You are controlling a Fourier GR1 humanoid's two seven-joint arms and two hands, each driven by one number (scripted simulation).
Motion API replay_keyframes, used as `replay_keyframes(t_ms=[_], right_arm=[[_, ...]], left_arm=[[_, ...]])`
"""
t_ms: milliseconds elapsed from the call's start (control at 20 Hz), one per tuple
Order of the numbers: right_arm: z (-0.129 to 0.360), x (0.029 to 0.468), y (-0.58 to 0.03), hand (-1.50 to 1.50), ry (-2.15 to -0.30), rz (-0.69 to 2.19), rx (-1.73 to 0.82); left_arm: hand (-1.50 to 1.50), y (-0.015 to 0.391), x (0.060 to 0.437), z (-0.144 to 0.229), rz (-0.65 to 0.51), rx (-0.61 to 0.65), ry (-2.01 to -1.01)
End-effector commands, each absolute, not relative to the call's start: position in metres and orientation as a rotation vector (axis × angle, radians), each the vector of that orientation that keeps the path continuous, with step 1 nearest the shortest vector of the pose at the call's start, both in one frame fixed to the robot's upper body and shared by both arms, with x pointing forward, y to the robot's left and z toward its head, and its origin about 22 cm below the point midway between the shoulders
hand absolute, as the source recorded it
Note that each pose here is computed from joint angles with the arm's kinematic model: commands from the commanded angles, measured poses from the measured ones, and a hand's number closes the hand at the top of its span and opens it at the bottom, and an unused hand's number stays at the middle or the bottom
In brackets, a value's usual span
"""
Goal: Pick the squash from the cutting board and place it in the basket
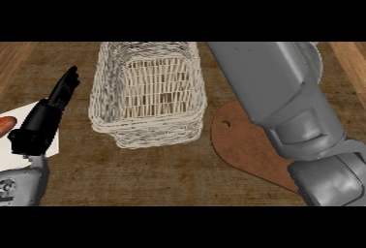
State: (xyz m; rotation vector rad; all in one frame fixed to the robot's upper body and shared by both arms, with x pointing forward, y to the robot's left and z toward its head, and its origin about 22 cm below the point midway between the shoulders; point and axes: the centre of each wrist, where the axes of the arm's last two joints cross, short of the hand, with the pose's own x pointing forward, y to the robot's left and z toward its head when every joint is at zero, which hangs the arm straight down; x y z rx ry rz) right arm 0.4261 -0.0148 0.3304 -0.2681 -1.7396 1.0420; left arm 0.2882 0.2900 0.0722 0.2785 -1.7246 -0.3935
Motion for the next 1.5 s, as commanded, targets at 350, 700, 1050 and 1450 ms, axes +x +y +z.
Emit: replay_keyframes(t_ms=[350,700,1050,1450], right_arm=[[0.309,0.428,0.002,1.5,-1.495,1.291,-0.544],[0.293,0.43,0.014,1.5,-1.432,1.439,-0.65],[0.295,0.438,0.001,-1.5,-1.449,1.384,-0.41],[0.307,0.437,-0.002,-1.5,-1.631,0.897,-0.221]], left_arm=[[0.0,0.294,0.283,0.077,-0.381,0.258,-1.715],[0.0,0.284,0.288,0.082,-0.395,0.261,-1.73],[0.0,0.292,0.295,0.077,-0.381,0.271,-1.73],[0.0,0.29,0.29,0.068,-0.396,0.272,-1.738]])
